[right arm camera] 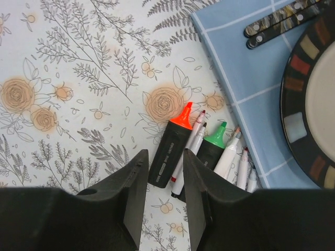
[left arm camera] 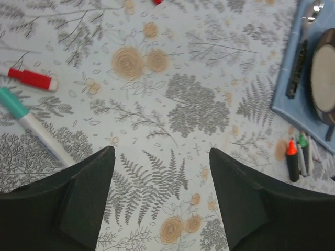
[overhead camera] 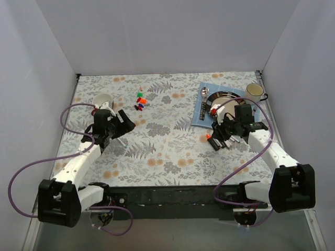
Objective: Open the pen caps
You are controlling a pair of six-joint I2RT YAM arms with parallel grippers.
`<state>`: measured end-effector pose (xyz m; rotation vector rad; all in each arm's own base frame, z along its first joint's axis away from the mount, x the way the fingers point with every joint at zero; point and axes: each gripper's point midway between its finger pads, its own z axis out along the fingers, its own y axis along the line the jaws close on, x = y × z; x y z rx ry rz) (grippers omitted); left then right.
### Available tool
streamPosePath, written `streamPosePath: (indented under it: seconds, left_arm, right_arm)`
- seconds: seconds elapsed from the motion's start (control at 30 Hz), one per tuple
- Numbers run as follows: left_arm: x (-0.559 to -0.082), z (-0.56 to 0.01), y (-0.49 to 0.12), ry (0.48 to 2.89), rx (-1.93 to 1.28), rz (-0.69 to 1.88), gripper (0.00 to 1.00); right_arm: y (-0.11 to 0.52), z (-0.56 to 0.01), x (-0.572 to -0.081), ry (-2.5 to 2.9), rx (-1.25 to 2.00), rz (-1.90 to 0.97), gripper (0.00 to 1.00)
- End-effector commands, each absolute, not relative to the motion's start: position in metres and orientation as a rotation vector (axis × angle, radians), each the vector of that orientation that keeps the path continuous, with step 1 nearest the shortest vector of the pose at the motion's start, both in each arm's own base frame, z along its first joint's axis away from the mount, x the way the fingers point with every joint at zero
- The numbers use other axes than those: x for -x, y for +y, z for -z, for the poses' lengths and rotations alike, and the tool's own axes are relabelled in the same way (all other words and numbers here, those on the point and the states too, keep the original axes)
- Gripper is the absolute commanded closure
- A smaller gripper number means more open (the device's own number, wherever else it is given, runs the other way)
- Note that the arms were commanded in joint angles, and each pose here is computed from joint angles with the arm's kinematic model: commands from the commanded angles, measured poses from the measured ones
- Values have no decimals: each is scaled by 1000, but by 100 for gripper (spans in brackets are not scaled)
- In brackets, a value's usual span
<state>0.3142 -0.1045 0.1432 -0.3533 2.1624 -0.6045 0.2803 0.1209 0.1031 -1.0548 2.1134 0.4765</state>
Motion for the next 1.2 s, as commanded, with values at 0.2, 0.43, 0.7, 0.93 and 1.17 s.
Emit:
streamPosePath:
  seconds: [0.2,0.43,0.7,0.93,1.17]
  left_arm:
    - [-315,-87,-39,2276,789,137,50]
    - [-335,-74,-12,2297,920,-105,68]
    - [-346,-62,-8,2318,965,-158,71]
    - [-340,-46,3,2346,982,-213,69]
    - [-343,-39,8,2360,1002,-225,69]
  right_arm:
    - [144,-122,-270,2007,1130,-618,60]
    - [150,-124,-266,1992,1150,-631,60]
    - [149,-128,-265,1977,1149,-621,59]
    - [149,-128,-265,1972,1153,-618,59]
    - [150,-130,-264,1965,1156,-623,59]
